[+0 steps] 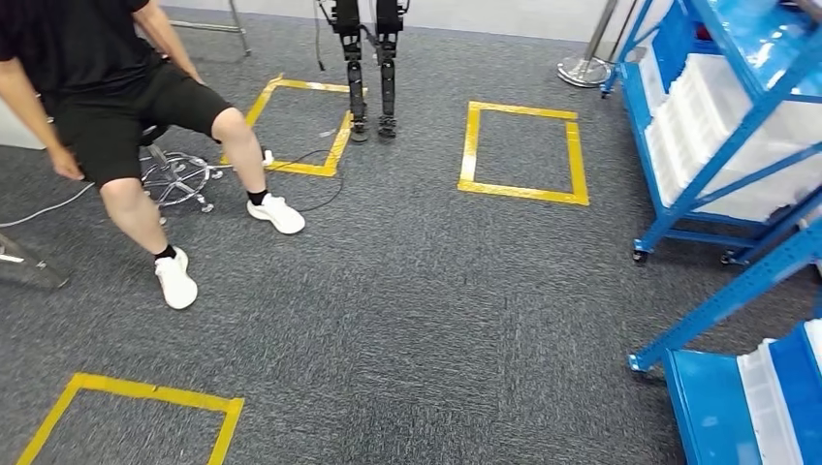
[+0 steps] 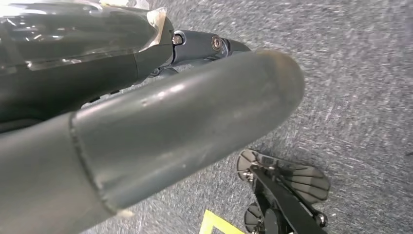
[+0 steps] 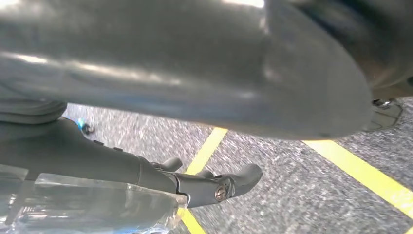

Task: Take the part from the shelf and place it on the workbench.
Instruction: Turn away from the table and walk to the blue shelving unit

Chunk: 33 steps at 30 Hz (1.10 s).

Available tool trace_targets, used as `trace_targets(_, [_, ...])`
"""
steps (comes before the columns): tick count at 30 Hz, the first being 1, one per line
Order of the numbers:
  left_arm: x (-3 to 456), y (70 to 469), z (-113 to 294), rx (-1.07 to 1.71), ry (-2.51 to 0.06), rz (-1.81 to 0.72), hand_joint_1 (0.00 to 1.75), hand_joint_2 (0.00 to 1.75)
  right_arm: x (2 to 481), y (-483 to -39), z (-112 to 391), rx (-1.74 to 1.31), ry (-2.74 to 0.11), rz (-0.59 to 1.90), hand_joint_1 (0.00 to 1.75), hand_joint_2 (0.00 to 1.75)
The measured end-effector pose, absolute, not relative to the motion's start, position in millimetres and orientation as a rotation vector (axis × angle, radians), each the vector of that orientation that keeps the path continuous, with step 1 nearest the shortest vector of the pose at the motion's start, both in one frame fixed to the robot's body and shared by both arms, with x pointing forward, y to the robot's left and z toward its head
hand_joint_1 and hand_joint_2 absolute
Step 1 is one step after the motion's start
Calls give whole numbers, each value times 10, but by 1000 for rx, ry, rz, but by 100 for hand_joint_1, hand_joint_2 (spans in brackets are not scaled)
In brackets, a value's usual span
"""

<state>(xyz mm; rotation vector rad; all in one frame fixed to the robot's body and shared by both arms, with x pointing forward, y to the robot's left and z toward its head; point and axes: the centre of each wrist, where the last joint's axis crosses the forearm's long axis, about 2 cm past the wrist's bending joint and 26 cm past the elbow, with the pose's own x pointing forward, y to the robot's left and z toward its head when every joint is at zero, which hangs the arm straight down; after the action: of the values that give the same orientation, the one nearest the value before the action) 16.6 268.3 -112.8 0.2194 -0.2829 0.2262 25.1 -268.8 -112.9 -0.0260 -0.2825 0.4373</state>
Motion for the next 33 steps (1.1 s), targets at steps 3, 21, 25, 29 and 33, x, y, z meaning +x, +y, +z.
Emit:
trace_targets(3, [168,2695,-1128,220,-283,220,0,0,248,-2697,-1129,-28,-280,427,0,0])
trace_targets(21, [182,2753,-1129,230,-310,182,0,0,193,-2788,-1136,-46,-278,411,0,0])
trace_targets(25, [204,2772,-1128,234,-324,176,0,0,170,-2796,-1138,-51,-272,410,0,0])
trace_targets(29, [156,2792,-1132,235,-337,158,0,0,173,-2786,-1138,-55,-274,409,0,0])
trace_targets(33, [145,2819,-1134,235,-346,155,0,0,175,-2784,-1137,-55,-275,409,0,0])
